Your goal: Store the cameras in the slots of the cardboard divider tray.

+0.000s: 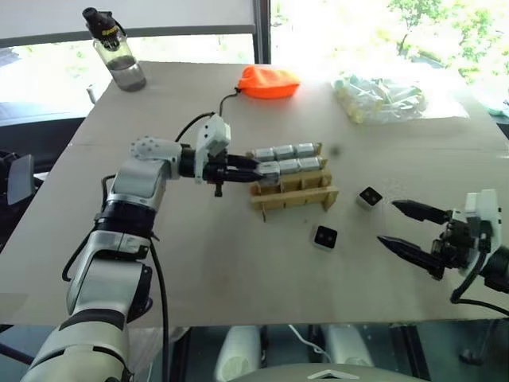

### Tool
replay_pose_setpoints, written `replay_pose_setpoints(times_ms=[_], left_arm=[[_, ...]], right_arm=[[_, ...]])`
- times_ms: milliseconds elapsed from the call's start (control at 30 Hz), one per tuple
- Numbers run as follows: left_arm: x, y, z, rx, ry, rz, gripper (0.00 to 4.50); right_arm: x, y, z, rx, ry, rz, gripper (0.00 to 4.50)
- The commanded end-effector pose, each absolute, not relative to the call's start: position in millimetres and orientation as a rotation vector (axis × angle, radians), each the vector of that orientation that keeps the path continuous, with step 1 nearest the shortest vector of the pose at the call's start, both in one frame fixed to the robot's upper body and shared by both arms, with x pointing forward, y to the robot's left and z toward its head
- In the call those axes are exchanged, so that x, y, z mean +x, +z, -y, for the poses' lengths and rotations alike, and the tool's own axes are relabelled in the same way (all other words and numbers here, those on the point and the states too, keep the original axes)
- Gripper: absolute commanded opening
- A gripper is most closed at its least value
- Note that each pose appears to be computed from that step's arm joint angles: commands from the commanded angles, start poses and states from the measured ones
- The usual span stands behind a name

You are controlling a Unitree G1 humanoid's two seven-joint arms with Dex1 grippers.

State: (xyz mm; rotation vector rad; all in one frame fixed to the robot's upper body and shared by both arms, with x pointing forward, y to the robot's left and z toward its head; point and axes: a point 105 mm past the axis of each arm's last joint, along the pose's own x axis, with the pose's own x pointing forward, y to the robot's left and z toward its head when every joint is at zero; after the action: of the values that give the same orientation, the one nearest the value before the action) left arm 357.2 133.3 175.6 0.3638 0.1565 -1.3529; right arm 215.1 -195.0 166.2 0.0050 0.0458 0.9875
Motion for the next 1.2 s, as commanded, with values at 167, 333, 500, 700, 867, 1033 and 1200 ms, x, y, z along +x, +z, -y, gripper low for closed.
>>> replay_pose_setpoints(times_ms=[167,333,500,700,867,1033,1200], left_arm=[[355,179,-133,0.356,-1.272,-0.102,0.74],[353,173,-130,0.360,-1.239,-0.100,0.74],[351,170,-122,0.371,-1.252,-0.099,0.74],[352,166,-121,0.443,-1.269,-0.083,0.74],[356,162,-117,0.475,-1.286,-0.079,0.74],[357,157,-114,0.481,-1.302,-0.083,0.74],[359,157,-115,0.497,-1.297,-0.071,0.74]], right_arm=[[192,175,219,-0.042,0.999,0.003,4.45],[190,172,224,-0.044,0.993,-0.014,4.45],[194,172,227,-0.040,0.974,-0.001,4.45],[195,174,225,-0.034,0.962,0.019,4.45],[196,174,224,-0.037,0.951,0.031,4.45],[195,175,224,-0.039,0.941,0.039,4.45],[195,174,225,-0.040,0.929,0.045,4.45]])
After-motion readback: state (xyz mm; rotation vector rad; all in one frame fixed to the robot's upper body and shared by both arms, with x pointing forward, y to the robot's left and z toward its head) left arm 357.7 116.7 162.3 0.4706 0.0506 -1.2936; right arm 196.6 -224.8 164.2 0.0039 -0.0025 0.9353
